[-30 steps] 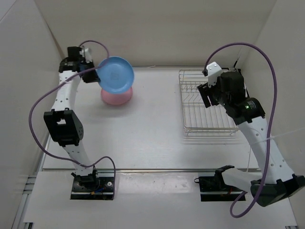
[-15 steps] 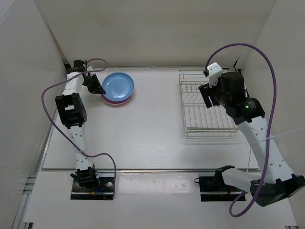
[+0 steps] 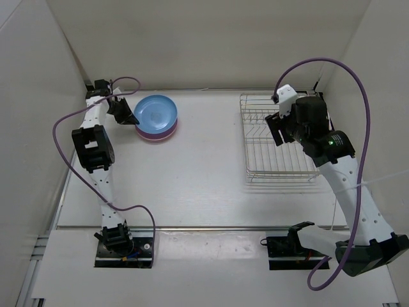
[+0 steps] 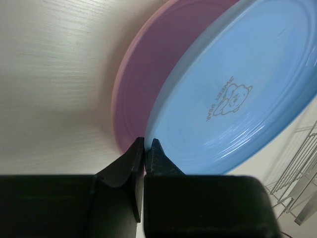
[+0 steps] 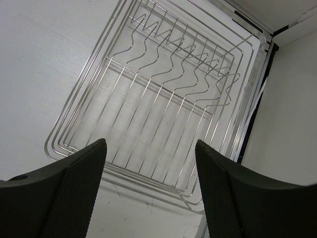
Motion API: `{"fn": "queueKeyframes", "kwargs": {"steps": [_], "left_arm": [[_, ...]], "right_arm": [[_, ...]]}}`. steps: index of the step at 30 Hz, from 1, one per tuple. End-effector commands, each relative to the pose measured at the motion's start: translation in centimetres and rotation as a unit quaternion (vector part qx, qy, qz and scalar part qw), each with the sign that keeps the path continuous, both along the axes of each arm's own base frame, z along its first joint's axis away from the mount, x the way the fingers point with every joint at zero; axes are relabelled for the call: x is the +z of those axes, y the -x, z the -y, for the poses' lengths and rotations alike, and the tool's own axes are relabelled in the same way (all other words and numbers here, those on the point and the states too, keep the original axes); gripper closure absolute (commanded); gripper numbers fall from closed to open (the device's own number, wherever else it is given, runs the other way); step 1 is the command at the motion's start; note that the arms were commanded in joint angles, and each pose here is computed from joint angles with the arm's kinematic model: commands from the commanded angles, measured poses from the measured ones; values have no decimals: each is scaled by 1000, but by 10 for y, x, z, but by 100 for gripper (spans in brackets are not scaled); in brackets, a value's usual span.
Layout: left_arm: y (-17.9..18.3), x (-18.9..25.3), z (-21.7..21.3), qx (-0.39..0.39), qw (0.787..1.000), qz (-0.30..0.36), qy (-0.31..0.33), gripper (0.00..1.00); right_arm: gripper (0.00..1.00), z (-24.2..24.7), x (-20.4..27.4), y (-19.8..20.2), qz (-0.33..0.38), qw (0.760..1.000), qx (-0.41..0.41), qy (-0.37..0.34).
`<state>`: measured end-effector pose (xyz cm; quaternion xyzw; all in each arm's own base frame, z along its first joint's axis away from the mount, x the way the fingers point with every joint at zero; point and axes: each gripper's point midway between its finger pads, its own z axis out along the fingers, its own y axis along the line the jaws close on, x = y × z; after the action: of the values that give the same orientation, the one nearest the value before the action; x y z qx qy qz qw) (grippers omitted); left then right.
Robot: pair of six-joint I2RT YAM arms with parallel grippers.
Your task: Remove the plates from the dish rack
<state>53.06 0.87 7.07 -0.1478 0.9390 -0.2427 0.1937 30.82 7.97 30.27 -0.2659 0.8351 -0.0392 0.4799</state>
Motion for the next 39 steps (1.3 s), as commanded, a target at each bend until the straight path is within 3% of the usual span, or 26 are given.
{"fn": "queueKeyframes", "kwargs": {"steps": [1,7,10,22,28,39], "left_arm": [[-11,32,-2,1,999,42,0,90],[-3,19,-1,-2,1000,19,3,90],[1,13,0,-2,1000,10,5,81],[6,3,15,-20,1000,-4,6,81],[8,-6,17,-21,1000,-14,-1,76],[8,-6,11,-14,1000,-15,-5,78]], "right_arm": [[24,-3,23,1,30,999,5,-21],[24,-2,22,3,30,999,5,-21],[24,-3,25,6,34,999,9,-25],[23,0,27,13,37,999,7,-33],[23,2,23,12,32,999,6,-33],[23,-1,22,15,31,999,14,-38]]}}
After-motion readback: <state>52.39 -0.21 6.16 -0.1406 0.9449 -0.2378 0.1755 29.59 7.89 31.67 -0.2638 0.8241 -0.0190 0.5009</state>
